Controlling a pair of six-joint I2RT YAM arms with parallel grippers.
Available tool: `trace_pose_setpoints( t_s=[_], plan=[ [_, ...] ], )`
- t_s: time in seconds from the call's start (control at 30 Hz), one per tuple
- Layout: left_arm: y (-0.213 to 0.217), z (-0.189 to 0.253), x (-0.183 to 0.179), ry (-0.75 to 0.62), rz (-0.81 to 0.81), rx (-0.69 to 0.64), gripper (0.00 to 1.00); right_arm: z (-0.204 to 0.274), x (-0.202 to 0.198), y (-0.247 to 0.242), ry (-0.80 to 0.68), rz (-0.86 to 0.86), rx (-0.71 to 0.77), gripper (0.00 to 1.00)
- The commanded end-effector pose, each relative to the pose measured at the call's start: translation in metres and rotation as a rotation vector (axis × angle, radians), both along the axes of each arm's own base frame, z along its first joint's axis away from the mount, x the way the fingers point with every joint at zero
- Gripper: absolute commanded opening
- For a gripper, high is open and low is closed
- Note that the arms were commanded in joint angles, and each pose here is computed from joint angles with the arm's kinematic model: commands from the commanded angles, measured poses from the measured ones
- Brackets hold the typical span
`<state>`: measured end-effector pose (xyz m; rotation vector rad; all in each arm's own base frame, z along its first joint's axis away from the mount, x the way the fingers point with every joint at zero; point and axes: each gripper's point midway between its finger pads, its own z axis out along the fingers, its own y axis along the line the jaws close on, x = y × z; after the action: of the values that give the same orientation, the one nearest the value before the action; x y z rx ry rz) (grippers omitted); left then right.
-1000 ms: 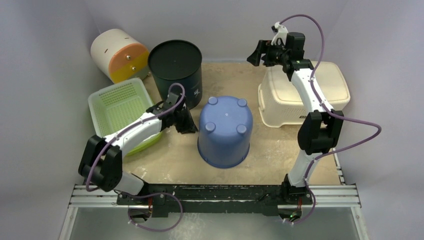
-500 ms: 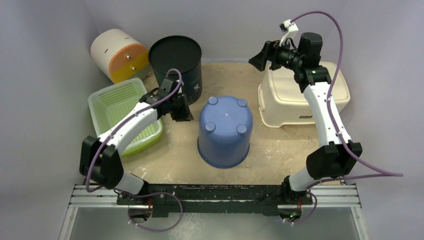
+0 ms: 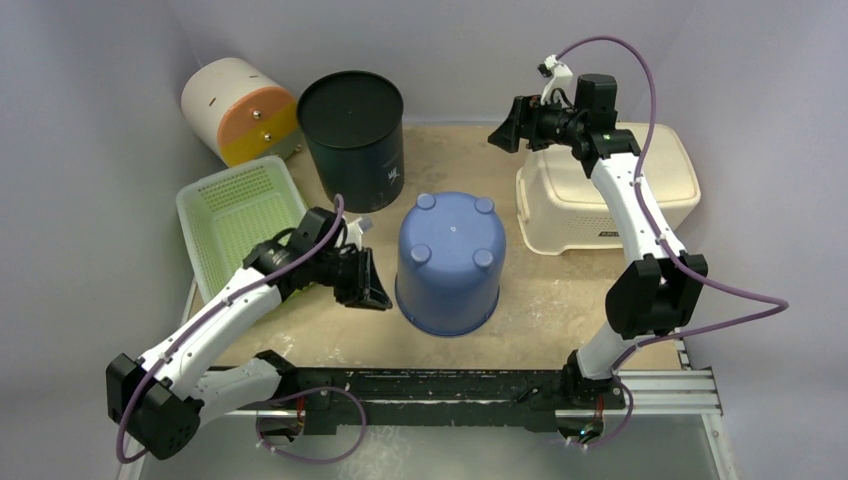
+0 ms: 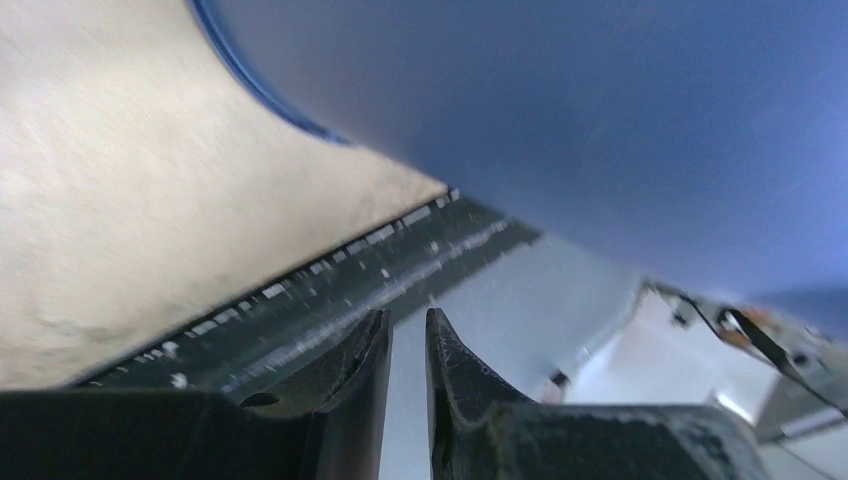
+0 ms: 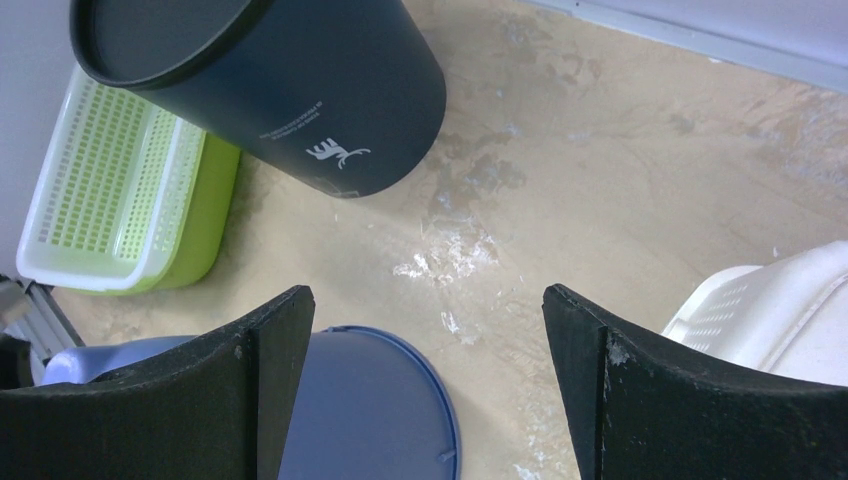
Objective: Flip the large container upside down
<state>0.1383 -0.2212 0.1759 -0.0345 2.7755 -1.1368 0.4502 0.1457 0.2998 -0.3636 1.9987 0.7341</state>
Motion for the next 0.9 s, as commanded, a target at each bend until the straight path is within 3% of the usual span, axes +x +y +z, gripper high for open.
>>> trace_pose_setpoints(
  t_s=[0.0,0.27,0.53,0.87],
  plan=[
    [-0.026,0.019,-0.003,0.039,0.041,-0.218,0.21,0.036,0.000,0.001,-0.101,0.017,0.009,0.87],
    [-0.044,0.000,0.045,-0.019,0.145,-0.228,0.21,0.031,0.001,-0.003,-0.100,-0.010,-0.003,0.87],
    [-0.087,-0.014,0.128,-0.077,0.237,-0.268,0.21,0.043,-0.003,-0.001,-0.117,-0.011,0.027,0.87],
    [-0.107,0.026,0.234,-0.267,0.491,-0.323,0.18,0.059,-0.007,-0.010,-0.168,-0.051,-0.016,0.88]
  ],
)
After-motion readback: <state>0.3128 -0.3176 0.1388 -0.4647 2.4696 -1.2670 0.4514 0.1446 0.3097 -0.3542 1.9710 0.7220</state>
